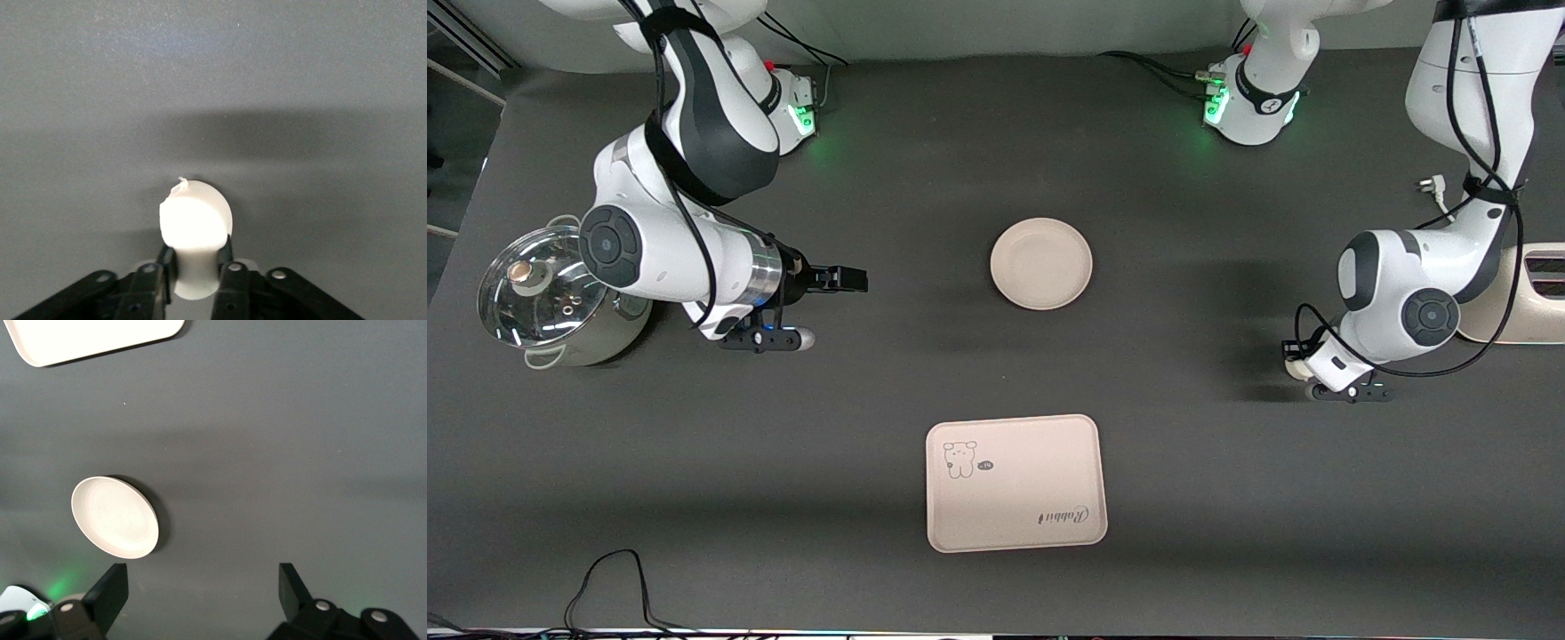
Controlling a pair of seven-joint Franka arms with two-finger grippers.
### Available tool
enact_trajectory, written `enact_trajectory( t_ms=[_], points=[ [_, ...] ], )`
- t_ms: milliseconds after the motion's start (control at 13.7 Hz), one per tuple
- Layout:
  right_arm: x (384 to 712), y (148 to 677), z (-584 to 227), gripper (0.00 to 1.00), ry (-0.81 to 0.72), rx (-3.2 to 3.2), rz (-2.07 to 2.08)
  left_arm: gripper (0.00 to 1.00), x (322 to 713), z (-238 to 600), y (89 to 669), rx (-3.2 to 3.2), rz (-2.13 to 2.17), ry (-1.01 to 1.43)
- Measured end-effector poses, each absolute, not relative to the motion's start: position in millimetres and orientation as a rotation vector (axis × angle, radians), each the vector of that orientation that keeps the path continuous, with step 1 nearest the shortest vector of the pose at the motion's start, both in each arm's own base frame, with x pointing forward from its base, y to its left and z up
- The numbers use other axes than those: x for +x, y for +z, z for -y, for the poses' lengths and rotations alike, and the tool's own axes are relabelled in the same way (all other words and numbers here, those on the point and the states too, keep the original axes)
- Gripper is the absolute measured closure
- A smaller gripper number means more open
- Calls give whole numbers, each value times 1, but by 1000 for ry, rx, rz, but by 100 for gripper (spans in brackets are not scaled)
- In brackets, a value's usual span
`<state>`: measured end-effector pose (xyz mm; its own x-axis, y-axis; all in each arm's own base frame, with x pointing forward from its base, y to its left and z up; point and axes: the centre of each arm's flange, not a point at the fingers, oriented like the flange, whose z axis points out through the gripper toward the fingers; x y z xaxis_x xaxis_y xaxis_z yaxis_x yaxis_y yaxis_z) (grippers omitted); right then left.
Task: Place bun in plate and plate on tray
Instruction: 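Close the left gripper on the bun while the right gripper moves out, then carry the bun with the left gripper over the white plate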
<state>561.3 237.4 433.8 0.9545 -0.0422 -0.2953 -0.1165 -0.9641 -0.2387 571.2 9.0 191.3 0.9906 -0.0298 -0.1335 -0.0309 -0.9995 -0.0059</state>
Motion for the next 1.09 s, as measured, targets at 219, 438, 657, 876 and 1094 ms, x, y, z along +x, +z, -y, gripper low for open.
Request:
enact_trajectory(
  t_ms=[219,438,657,876,1094],
  points=[
    [555,422,-236,0,413,-2808,-97,87,577,-11,210,-3122,-46,219],
    [545,406,-230,0,398,-2794,-66,92,589,-14,293,-3095,-39,337],
    [538,393,-228,0,389,-2795,-51,93,589,-11,429,-3072,-29,377],
    [532,382,-228,0,390,-2791,53,93,572,-5,534,-3062,-27,383],
    [529,375,-226,0,396,-2771,111,93,561,3,577,-3061,-40,369]
  ],
)
